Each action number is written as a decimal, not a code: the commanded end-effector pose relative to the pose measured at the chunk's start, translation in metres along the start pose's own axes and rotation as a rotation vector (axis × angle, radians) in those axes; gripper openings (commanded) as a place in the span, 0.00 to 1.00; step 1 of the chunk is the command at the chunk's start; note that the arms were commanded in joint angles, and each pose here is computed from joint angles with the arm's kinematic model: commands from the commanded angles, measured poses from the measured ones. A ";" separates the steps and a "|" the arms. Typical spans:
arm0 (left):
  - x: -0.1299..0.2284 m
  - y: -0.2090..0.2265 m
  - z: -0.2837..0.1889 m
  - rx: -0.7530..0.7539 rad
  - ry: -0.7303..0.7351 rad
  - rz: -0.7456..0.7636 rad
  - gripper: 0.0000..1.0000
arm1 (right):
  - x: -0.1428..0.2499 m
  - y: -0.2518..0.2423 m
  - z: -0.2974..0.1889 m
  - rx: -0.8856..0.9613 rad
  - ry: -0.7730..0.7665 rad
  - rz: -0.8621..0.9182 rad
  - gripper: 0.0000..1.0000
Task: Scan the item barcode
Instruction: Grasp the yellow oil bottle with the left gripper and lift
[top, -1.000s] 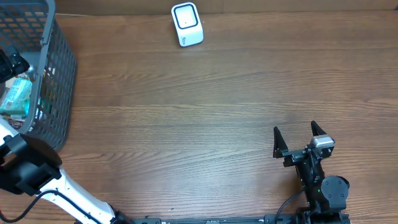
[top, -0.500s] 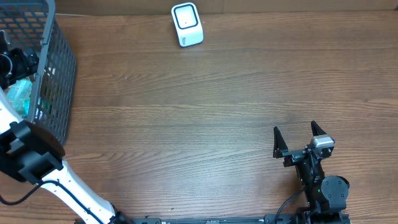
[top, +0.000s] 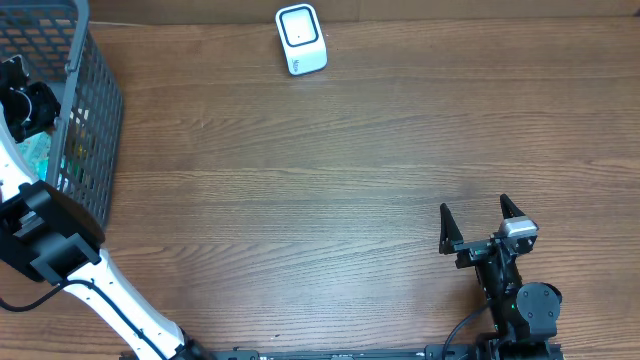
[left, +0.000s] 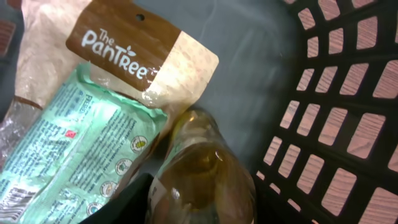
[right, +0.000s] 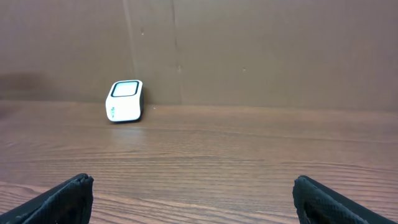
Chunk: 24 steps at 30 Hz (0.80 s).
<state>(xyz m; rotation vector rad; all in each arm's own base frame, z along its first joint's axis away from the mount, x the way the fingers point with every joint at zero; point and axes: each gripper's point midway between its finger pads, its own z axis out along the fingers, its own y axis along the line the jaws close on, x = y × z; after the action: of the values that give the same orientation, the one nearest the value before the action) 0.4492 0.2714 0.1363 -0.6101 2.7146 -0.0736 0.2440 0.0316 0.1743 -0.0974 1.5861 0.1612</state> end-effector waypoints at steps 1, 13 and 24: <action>-0.004 -0.003 0.002 -0.001 -0.011 0.013 0.47 | 0.002 0.000 0.000 0.001 -0.002 -0.005 1.00; -0.027 -0.007 -0.024 -0.008 -0.113 -0.056 0.40 | 0.002 0.000 0.000 0.001 -0.002 -0.005 1.00; -0.068 -0.031 -0.186 -0.004 -0.487 -0.127 0.40 | 0.002 0.000 0.000 0.001 -0.002 -0.005 1.00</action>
<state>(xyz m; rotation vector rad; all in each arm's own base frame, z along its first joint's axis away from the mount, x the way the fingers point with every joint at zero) 0.4682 0.2851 0.2250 -0.7278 2.4407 -0.0027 0.2440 0.0316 0.1744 -0.0971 1.5858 0.1609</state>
